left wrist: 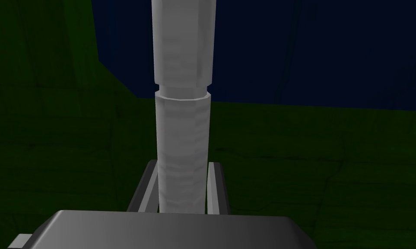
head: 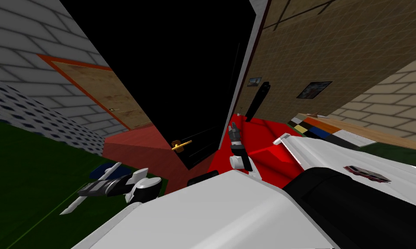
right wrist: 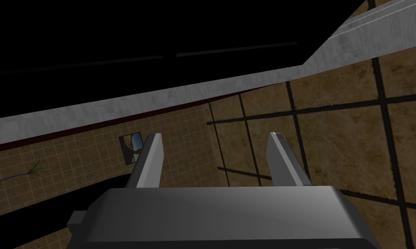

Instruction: Push the door open

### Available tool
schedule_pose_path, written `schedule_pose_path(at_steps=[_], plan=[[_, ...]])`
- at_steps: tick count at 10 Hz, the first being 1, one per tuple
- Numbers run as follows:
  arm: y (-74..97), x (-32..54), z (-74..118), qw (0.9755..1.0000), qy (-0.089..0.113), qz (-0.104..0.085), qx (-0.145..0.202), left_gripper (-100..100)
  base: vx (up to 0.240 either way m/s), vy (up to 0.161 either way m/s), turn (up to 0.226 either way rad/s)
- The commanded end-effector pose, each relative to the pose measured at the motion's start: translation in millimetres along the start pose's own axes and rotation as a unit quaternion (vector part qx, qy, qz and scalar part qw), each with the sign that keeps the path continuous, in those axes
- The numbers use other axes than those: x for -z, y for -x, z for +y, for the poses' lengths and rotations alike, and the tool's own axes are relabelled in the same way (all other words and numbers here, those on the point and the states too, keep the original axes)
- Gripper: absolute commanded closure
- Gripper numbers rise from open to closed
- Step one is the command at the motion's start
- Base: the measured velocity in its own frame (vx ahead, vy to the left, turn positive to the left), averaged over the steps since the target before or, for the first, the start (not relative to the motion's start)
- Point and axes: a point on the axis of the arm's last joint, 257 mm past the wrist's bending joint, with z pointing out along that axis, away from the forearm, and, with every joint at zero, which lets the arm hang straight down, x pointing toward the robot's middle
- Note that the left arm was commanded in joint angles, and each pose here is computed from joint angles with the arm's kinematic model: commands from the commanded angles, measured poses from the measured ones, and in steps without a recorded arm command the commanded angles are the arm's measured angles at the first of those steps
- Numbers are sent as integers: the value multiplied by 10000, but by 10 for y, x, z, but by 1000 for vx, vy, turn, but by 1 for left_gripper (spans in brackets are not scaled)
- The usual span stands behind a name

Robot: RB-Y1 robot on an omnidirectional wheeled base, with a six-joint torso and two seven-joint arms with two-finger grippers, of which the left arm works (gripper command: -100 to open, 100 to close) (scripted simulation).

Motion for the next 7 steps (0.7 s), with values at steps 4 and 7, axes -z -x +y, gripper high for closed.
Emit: schedule_pose_path(at_steps=[4, 7], plan=[[356, -36, -112, 9986, -136, -512, -34, 100, -10, 53, -105], [486, -6, -84, 9973, -100, -727, -44, 100, -6, 57, -97]])
